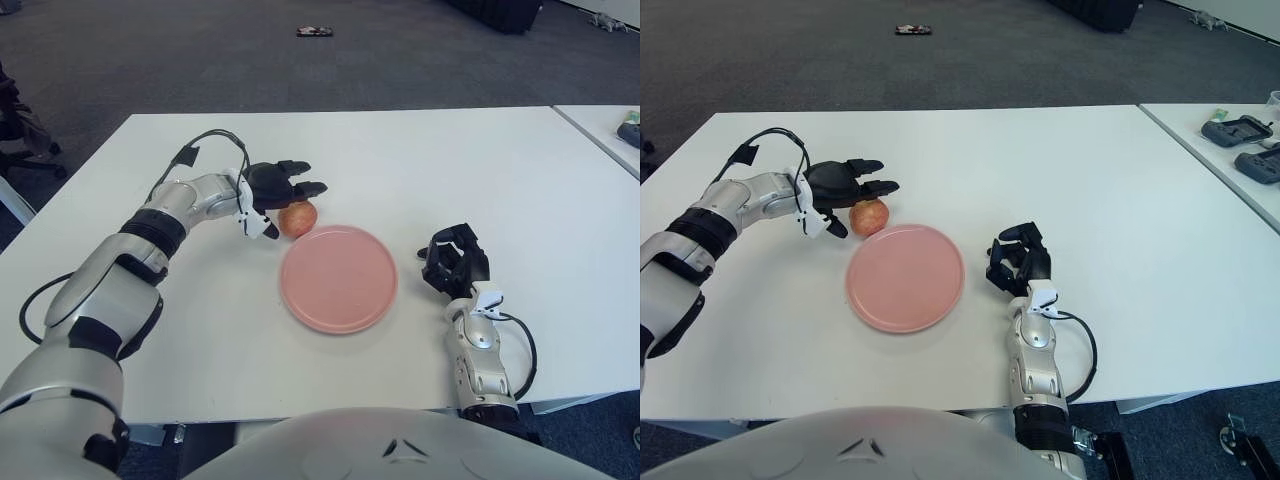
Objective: Put the apple into the plate.
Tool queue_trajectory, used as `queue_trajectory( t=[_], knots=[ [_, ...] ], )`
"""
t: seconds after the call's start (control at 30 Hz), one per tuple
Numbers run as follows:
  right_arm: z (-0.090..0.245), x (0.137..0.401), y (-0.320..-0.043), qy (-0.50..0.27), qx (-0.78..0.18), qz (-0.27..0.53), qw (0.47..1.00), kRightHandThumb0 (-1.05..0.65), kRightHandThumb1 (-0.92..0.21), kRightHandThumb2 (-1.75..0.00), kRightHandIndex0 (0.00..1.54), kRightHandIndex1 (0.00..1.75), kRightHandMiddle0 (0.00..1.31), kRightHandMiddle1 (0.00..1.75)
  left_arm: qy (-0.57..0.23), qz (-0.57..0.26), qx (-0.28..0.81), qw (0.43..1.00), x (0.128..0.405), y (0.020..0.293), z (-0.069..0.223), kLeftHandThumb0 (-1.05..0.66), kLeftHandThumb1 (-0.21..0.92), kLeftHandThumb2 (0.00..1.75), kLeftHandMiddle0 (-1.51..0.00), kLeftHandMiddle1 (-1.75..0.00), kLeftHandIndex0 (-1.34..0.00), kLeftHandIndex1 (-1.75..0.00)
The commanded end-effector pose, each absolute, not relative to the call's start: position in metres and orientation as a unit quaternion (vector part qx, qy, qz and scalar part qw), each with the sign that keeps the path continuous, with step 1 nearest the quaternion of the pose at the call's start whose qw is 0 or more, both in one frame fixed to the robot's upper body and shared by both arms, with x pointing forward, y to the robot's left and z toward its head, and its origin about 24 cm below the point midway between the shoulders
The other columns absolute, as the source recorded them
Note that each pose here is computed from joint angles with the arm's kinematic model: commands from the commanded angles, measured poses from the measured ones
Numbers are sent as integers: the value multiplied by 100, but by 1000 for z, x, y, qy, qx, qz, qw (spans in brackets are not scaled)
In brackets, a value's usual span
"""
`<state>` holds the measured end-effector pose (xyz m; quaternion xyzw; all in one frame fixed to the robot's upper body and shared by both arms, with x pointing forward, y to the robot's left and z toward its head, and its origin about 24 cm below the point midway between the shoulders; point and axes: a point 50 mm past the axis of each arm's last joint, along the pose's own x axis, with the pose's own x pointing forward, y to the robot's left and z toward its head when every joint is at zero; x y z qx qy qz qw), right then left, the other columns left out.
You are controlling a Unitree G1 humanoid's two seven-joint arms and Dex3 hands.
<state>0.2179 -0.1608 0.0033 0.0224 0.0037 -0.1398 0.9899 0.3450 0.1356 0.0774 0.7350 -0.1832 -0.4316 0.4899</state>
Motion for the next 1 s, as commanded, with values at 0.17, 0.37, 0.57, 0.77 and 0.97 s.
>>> queue_trajectory(
  t=[0.17, 0.37, 0.57, 0.77, 0.97],
  knots=[
    [1, 214, -162, 12, 18, -149, 989, -41, -54, -105, 64, 132, 44, 175, -160, -428, 750, 478, 356, 127, 78, -105, 76, 59, 0, 0, 0, 0],
    [1, 212, -162, 8, 19, -150, 988, -41, -54, -105, 65, 132, 43, 175, -157, -426, 752, 478, 359, 119, 76, -105, 75, 58, 0, 0, 0, 0],
    [1, 211, -162, 7, 20, -152, 988, -41, -54, -105, 65, 133, 43, 175, -156, -427, 754, 475, 362, 113, 75, -105, 72, 57, 0, 0, 0, 0],
    [0, 210, -164, 8, 22, -154, 988, -41, -54, -104, 65, 133, 43, 175, -152, -426, 755, 474, 363, 108, 73, -105, 71, 58, 0, 0, 0, 0],
    [1, 208, -165, 6, 25, -157, 987, -41, -55, -104, 65, 133, 43, 175, -143, -423, 761, 470, 365, 103, 69, -105, 72, 59, 0, 0, 0, 0]
  ],
)
